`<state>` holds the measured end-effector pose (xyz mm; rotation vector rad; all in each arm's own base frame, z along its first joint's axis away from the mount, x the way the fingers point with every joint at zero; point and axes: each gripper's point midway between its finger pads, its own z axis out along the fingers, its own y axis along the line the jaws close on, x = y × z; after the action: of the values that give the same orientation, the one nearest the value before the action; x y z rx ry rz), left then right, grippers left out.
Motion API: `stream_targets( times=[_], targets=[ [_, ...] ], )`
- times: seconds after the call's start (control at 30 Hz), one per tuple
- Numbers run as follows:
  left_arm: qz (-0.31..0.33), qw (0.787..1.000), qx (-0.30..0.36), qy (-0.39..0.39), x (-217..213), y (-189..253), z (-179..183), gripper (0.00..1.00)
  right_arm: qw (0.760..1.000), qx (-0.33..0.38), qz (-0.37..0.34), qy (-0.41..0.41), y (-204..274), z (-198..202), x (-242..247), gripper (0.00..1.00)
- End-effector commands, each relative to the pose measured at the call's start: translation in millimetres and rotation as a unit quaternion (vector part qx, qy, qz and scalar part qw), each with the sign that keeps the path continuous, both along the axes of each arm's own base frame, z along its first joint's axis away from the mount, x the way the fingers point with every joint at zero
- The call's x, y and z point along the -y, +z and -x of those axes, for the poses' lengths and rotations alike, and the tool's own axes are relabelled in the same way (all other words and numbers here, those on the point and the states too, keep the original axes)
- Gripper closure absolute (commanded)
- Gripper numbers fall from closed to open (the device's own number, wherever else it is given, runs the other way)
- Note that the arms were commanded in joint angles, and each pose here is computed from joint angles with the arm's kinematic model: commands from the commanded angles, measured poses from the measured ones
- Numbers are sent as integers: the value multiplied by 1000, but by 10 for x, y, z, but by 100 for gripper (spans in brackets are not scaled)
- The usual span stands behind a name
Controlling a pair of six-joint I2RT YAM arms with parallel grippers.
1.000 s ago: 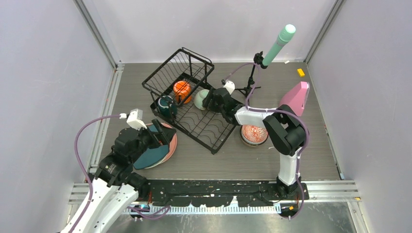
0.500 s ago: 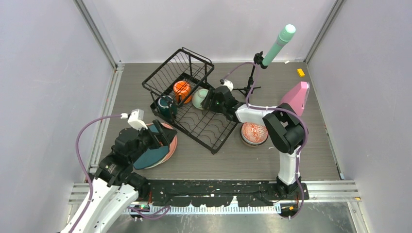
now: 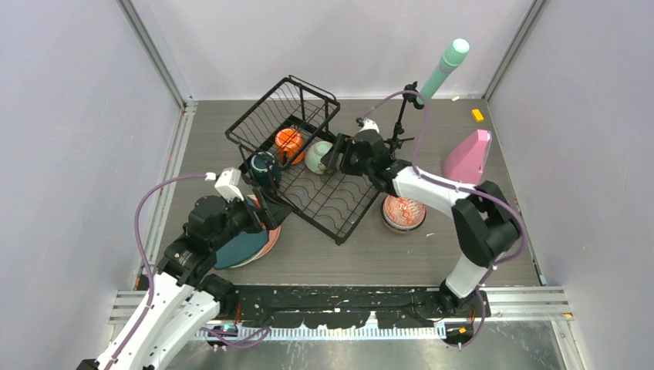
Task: Load the mixed dishes into the dish rack
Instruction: Move the bowl to the dish rack, then pick up the bowl from the center of the board.
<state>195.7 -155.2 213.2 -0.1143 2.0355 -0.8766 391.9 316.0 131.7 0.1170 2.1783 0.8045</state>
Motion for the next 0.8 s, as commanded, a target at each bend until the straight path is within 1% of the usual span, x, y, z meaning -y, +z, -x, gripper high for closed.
stream_targets(
  times=[0.0,0.1,0.2,0.23,0.27,0.3,0.33,0.37,0.4,0.43,0.47,0.53,0.6,0.63,0.7,0.73,0.77],
  targets=[
    [16,999,26,-22,87,123,-22,2,999,32,-8,-3,441,197,205,27],
    [16,999,31,-22,85,139,-20,2,998,27,18,-49,469,287,491,28],
    [17,999,32,-23,85,128,-14,2,994,11,52,-95,479,483,845,32],
    [18,999,31,-23,88,125,-15,2,990,5,75,-121,435,523,1005,32],
    [19,999,30,-25,97,116,-11,2,988,15,71,-138,539,595,1123,33],
    [21,999,31,-28,107,115,-9,2,981,11,96,-166,485,630,1292,34],
    [23,999,32,-31,118,117,-8,2,978,18,98,-185,536,691,1417,34],
    [25,999,33,-33,129,117,-10,2,969,18,123,-212,508,737,1595,34],
    [25,998,35,-35,135,117,-13,2,966,28,125,-226,570,800,1712,34],
    [25,998,35,-38,145,117,-13,2,957,30,149,-249,556,845,1877,35],
    [26,998,35,-40,152,117,-13,2,952,37,152,-262,591,904,1988,36],
    [52,997,26,-50,235,132,-6,1,941,42,174,-288,599,989,2226,41],
    [95,992,21,-75,380,170,12,1,935,27,185,-303,548,1072,2393,44],
    [104,991,14,-83,428,150,22,2,932,12,191,-307,495,1131,2460,47],
    [83,992,13,-93,466,100,35,2,924,-20,194,-328,403,1193,2628,49],
    [65,993,7,-98,481,69,64,2,927,-33,189,-323,365,1215,2620,49],
    [51,993,11,-104,500,100,72,2,924,-48,189,-329,316,1244,2675,49]
  ],
)
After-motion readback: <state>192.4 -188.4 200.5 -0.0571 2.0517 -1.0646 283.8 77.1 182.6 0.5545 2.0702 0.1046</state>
